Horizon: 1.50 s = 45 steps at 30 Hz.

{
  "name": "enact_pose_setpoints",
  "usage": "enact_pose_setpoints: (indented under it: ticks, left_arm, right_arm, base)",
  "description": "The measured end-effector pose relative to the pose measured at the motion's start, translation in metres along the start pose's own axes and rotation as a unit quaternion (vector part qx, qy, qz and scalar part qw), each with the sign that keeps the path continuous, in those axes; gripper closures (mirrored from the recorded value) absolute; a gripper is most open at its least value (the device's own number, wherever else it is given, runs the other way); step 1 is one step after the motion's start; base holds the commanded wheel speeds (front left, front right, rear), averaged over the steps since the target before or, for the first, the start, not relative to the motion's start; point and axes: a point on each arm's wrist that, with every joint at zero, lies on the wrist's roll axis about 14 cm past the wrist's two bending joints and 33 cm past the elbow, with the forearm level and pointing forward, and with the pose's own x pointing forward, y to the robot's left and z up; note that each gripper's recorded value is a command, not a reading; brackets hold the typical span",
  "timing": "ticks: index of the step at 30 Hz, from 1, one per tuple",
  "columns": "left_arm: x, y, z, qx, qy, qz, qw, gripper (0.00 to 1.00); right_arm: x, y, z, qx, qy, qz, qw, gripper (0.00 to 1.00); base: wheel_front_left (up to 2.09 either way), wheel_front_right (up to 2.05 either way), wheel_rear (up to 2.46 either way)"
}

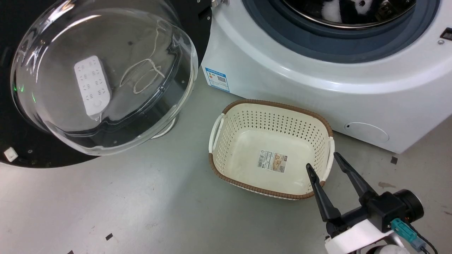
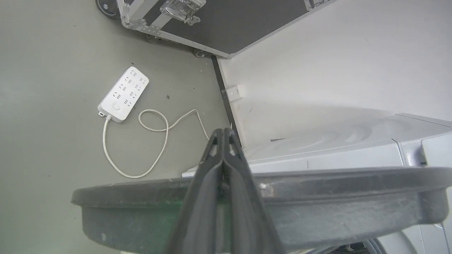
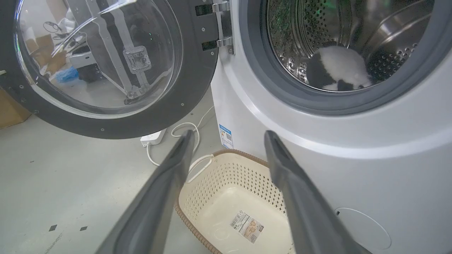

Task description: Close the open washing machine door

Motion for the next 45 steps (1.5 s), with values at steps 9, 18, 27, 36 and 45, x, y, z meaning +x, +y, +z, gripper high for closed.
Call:
enact_pose_setpoints:
  ticks: [9, 18, 27, 36, 45]
  left_arm:
    - [-0.021, -0.002, -0.034, -0.013, 0.118, -0.036, 0.992, 1.0]
    - [-0.07, -0.019, -0.095, -0.024, 0.253, -0.126, 0.959, 1.0]
    - [-0.106, -0.026, -0.181, -0.083, 0.346, -0.182, 0.917, 1.0]
    - [-0.142, -0.049, -0.26, -0.112, 0.436, -0.229, 0.863, 1.0]
    - [-0.17, -0.092, -0.348, -0.147, 0.517, -0.277, 0.796, 1.0]
  right_arm:
    - [0.0, 0.01, 0.013, -0.002, -0.012, 0.003, 1.0, 0.0]
    - [-0.006, 0.014, 0.044, -0.015, -0.044, -0.016, 0.999, 0.0]
    - [-0.022, -0.014, 0.066, -0.03, -0.068, -0.072, 0.995, 0.0]
    - [-0.047, -0.049, 0.075, -0.042, -0.076, -0.135, 0.987, 0.0]
    - [-0.075, -0.082, 0.07, -0.053, -0.066, -0.195, 0.977, 0.0]
  base:
    - [0.0, 0.0, 0.0]
    - [0.0, 0.0, 0.0]
    - [0.0, 0.0, 0.0]
    - [0.0, 0.0, 0.0]
    - [0.0, 0.0, 0.0]
